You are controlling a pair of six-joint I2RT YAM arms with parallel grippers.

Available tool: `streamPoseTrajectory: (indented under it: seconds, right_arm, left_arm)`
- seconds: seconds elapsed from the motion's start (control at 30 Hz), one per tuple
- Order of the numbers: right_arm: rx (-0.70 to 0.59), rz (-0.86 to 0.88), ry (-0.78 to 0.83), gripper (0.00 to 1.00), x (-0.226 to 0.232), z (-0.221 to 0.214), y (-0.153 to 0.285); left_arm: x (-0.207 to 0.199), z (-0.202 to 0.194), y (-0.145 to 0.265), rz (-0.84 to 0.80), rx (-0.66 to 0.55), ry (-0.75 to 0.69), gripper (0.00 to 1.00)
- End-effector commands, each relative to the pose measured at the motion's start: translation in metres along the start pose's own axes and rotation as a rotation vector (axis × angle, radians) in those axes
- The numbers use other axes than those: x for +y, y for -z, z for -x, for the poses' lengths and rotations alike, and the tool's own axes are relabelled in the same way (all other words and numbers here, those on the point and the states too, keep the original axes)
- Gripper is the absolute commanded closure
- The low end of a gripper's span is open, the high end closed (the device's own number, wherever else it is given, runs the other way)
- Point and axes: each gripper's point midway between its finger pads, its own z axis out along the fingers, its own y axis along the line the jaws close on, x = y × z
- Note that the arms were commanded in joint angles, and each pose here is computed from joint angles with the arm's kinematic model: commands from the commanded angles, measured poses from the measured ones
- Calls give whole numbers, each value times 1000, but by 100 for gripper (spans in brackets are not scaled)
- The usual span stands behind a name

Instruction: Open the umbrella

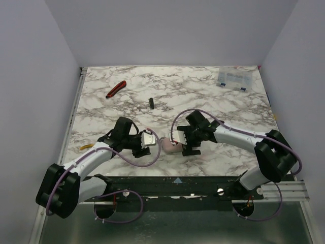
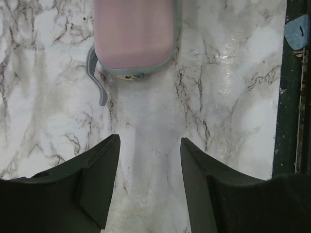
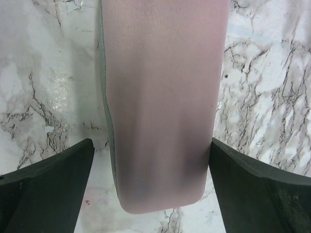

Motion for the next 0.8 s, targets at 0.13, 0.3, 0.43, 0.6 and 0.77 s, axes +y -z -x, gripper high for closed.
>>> streamPoseTrajectory:
  seconds: [0.13, 0.3, 0.43, 0.6, 0.77]
  right_arm:
    - [-61, 58, -90, 32, 19, -9, -13]
    - [-50, 34, -128, 47, 15, -44, 1]
    - [-52, 33, -157, 52, 18, -68, 15]
    - [-43, 48, -142, 52, 28, -85, 21]
    - [-30, 67, -86, 52, 39, -93, 19]
  left_arm:
    - [24, 54, 13, 108, -89, 40, 48]
    - [20, 86, 12, 63, -166, 120, 49]
    - [22, 107, -6, 45, -234, 170, 53]
    - [9, 107, -46, 2, -234, 86, 55]
    - [-9, 87, -83, -35, -233, 40, 57]
